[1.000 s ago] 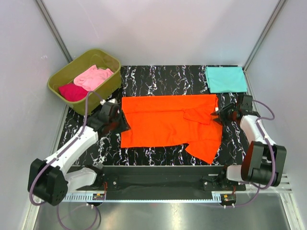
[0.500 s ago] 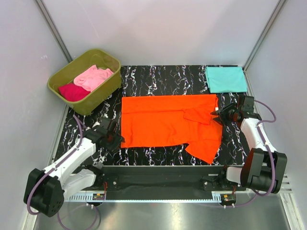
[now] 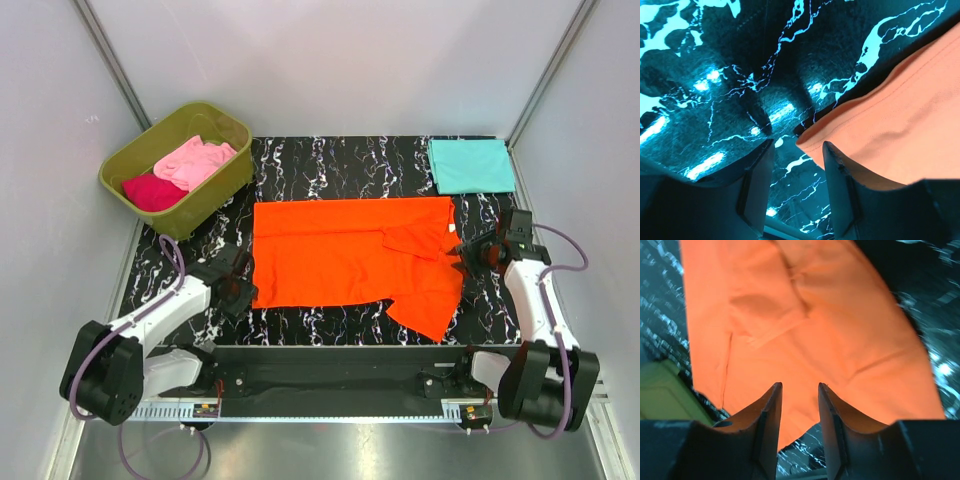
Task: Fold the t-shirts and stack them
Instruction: Fold the tshirt
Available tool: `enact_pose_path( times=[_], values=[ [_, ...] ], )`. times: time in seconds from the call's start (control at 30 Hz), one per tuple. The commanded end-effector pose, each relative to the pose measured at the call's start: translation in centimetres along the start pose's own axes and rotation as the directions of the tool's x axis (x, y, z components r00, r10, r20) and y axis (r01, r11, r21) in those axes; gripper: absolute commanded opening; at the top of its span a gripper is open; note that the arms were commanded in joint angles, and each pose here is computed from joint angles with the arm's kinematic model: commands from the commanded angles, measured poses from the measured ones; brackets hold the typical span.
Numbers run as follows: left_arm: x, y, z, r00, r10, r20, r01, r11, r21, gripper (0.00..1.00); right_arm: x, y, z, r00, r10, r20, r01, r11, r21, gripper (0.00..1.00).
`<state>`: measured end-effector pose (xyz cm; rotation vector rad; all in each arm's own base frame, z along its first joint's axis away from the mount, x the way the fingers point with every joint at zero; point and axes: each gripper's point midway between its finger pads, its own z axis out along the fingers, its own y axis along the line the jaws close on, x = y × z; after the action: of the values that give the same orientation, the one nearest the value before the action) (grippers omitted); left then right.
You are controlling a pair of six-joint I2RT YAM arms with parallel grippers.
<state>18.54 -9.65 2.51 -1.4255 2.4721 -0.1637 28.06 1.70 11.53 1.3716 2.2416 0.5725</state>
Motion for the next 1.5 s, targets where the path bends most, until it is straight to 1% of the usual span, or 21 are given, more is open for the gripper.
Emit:
enact_pose_path(
  times=[0.0,0.07,0.23,0.3,0.4,0.5,0.63,0.77,0.83,0.9,1.0,1.03,1.17,1.27,1.3,1.37,1.47],
  values=[
    [-0.3,-2.3,-0.2,1.0,-0.022,0.01,0.022,0.998,0.059,0.48,0.6,-4.4,-1.6,0.994,0.083,0.076,-0.095,0.98,0.172,0.43],
    [-0.1,-2.7,-0.2,1.0,-0.02,0.006,0.019,0.997,0.071,0.49,0.6,-5.5,-2.1,0.988,0.112,0.108,-0.133,0.969,0.209,0.44],
    [0.5,-3.7,-0.2,1.0,-0.001,-0.014,0.003,0.994,0.111,0.52,1.2,-7.3,-1.7,0.983,0.145,0.113,-0.17,0.949,0.266,0.47],
    [0.9,-4.1,-0.1,0.999,0.013,-0.031,-0.01,0.992,0.122,0.53,0.6,-8.6,-1.4,0.978,0.132,0.161,-0.177,0.932,0.315,0.5],
    [1.4,-4.2,0.2,0.998,0.031,-0.046,-0.025,0.993,0.117,0.54,0.2,-9.8,-1.0,0.977,0.108,0.184,-0.17,0.915,0.366,0.53],
    [1.8,-4.4,0.5,0.998,0.029,-0.053,-0.022,0.992,0.123,0.54,0.3,-10.1,0.0,0.981,0.102,0.166,-0.157,0.917,0.366,0.53],
    [2.3,-4.3,1.1,0.997,0.029,-0.072,-0.021,0.993,0.115,0.52,0.0,-10.4,1.4,0.98,0.097,0.176,-0.156,0.919,0.362,0.52],
    [2.3,-4.3,1.4,0.997,0.035,-0.067,-0.028,0.994,0.108,0.5,0.2,-10.6,2.7,0.982,0.1,0.162,-0.152,0.926,0.346,0.5],
    [2.1,-4.1,1.3,0.997,0.039,-0.059,-0.033,0.994,0.107,0.47,0.4,-10.8,2.8,0.982,0.103,0.157,-0.153,0.924,0.351,0.5],
    [1.9,-3.4,1.3,0.999,0.023,-0.048,-0.018,0.996,0.093,0.46,0.6,-11.3,3.1,0.983,0.103,0.155,-0.154,0.92,0.362,0.5],
    [1.1,-3.0,0.9,1.0,0.001,-0.003,0.0,0.996,0.092,0.46,0.7,-11.7,3.3,0.982,0.104,0.157,-0.155,0.919,0.362,0.48],
    [0.4,-2.4,0.7,1.0,-0.003,0.03,0.001,0.998,0.07,0.46,0.7,-11.7,3.3,0.982,0.102,0.157,-0.154,0.919,0.363,0.48],
    [-1.2,-2.3,-0.6,0.994,-0.002,0.105,-0.004,0.999,0.051,0.46,0.6,-11.7,3.4,0.983,0.092,0.16,-0.145,0.921,0.363,0.45],
    [-1.5,-2.8,-1.6,0.993,-0.018,0.117,0.009,0.997,0.077,0.46,0.7,-11.6,3.6,0.984,0.096,0.15,-0.144,0.923,0.357,0.42],
    [-1.4,-3.0,-1.9,0.993,-0.019,0.115,0.008,0.996,0.092,0.46,0.8,-11.5,3.7,0.984,0.097,0.147,-0.144,0.925,0.352,0.38],
    [-1.1,-3.1,-2.1,0.993,-0.025,0.111,0.013,0.995,0.102,0.45,0.9,-11.5,3.8,0.985,0.1,0.139,-0.144,0.924,0.353,0.33],
    [-0.3,-3.1,-1.9,0.995,-0.015,0.103,0.005,0.995,0.095,0.46,0.9,-11.7,3.9,0.986,0.094,0.141,-0.139,0.924,0.357,0.3]
  ],
)
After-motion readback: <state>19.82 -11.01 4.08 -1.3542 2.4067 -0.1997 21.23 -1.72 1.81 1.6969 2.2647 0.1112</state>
